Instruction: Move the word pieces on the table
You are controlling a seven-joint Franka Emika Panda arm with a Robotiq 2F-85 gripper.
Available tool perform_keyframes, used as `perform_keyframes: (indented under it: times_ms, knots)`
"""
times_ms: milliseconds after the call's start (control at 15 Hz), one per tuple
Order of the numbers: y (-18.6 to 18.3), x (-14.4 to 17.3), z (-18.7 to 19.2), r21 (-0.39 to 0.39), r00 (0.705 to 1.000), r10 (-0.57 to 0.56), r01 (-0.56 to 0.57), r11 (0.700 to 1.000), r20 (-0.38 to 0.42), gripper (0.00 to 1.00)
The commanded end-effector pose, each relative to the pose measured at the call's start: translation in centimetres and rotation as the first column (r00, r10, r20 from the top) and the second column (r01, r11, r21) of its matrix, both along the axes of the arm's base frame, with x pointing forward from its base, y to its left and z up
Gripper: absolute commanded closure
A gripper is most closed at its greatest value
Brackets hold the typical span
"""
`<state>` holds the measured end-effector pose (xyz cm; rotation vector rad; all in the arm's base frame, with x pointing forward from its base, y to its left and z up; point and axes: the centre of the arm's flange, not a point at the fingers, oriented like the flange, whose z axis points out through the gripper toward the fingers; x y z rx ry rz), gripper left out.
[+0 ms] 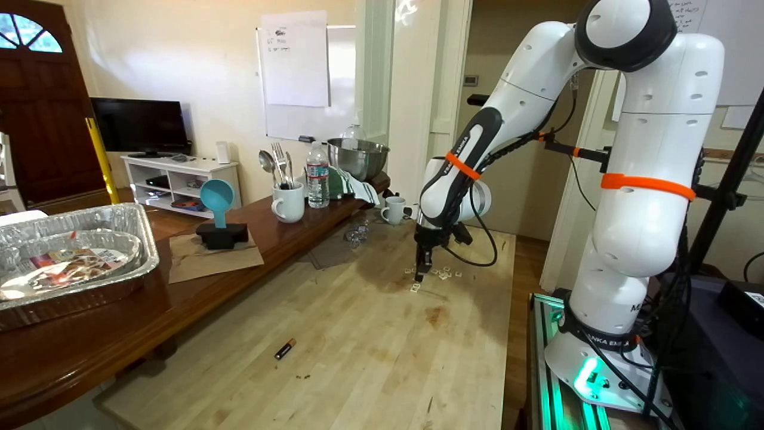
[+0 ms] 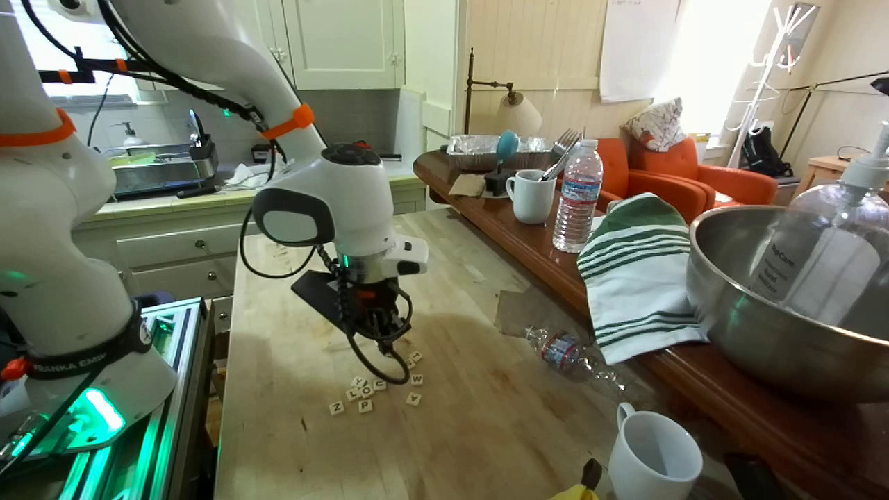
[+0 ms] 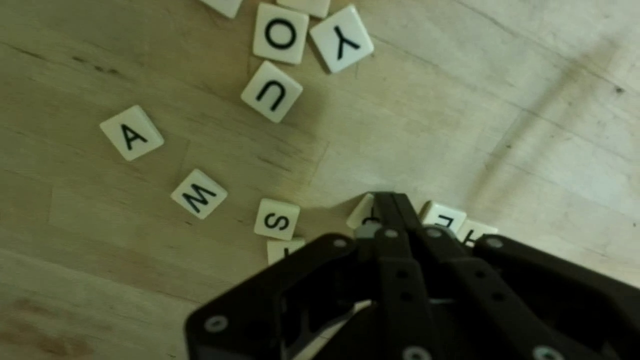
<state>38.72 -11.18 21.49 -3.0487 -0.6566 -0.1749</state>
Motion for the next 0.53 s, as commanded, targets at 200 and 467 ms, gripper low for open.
perform_keyframes:
  times_ms: [200, 467]
  knots:
    - [1.8, -2.06, -2.96, 0.014, 0.988, 0.107, -0.106, 0.994, -0.114, 1.0]
    - [2.03, -2.17, -2.92, 0.013, 0.982, 0.144, -0.143, 0.99, -0.121, 1.0]
